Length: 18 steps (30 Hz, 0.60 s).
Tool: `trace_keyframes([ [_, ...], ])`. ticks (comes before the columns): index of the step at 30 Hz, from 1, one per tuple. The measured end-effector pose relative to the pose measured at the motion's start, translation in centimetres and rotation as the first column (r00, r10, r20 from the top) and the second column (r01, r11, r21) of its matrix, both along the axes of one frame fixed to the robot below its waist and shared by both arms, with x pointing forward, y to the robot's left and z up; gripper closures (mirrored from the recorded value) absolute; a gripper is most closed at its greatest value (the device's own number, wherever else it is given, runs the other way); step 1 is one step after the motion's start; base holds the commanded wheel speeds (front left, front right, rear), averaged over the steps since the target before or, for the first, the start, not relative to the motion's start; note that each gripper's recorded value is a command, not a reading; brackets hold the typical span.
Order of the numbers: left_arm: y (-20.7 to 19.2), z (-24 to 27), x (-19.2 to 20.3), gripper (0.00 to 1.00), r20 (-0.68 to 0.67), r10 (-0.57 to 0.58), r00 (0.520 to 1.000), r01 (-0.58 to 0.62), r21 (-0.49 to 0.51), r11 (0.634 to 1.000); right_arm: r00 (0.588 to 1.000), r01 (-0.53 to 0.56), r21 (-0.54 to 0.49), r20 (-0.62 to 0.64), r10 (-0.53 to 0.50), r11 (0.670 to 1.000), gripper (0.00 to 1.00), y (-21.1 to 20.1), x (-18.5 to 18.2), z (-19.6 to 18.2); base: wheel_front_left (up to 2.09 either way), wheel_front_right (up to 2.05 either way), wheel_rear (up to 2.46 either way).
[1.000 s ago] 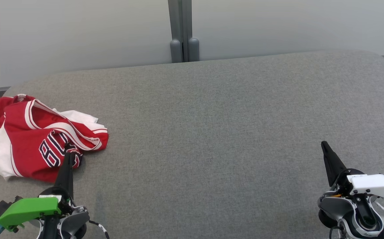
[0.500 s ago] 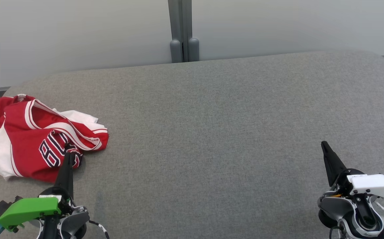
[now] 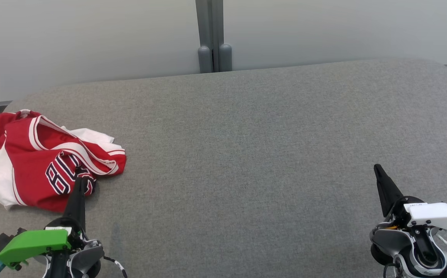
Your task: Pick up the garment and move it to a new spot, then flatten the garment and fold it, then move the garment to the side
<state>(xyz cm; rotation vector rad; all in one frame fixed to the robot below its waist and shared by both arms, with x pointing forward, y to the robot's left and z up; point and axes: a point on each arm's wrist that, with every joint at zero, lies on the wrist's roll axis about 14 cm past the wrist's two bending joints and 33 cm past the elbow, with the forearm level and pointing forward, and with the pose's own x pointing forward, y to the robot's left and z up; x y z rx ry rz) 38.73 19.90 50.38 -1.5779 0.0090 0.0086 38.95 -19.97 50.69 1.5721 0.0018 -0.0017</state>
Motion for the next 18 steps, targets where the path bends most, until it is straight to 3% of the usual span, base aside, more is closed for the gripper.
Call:
trace_keyframes([
  [18,0.00,0.00,0.00,1.00,0.000,0.000,1.000,0.000,0.000,1.000,1.000,0.000,0.000,0.000,0.000,1.000,1.00,0.00,0.00,0.00,0.00,0.00,0.00],
])
